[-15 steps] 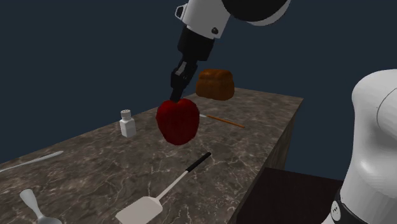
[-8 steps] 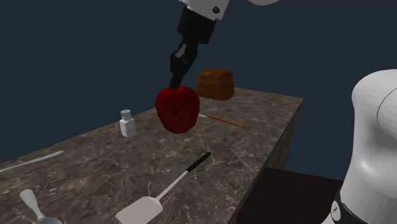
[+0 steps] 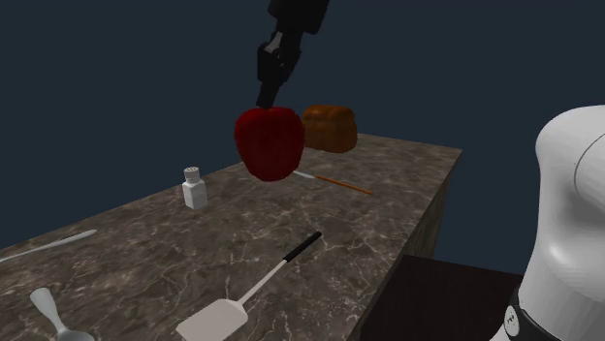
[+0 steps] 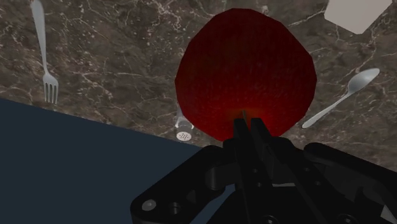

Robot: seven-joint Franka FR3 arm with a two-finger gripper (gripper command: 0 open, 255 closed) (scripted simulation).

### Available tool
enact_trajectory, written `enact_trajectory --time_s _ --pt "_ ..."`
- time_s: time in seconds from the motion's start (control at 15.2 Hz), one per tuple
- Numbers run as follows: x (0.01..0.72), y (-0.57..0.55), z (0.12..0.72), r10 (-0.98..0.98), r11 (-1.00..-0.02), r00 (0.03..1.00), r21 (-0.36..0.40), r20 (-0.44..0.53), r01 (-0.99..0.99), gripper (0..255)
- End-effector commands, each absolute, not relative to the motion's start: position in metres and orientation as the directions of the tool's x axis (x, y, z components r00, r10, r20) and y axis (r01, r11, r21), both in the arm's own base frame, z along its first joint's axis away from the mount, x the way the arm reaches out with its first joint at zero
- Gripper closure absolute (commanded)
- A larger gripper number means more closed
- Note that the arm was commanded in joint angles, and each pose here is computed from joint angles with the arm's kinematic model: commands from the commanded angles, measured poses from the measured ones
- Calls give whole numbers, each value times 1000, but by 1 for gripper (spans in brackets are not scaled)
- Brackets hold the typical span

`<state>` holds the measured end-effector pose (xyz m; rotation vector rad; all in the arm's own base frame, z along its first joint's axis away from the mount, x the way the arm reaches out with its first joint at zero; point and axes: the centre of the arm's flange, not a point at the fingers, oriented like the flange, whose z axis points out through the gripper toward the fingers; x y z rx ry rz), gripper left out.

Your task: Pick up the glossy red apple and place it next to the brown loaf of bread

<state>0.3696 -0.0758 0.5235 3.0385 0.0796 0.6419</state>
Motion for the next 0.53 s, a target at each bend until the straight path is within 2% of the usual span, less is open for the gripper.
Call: enact_trajectory --time_s 0.0,0.46 --pt "369 -76 534 57 -998 913 45 403 43 255" --pt "369 -76 571 57 -998 913 45 403 43 255"
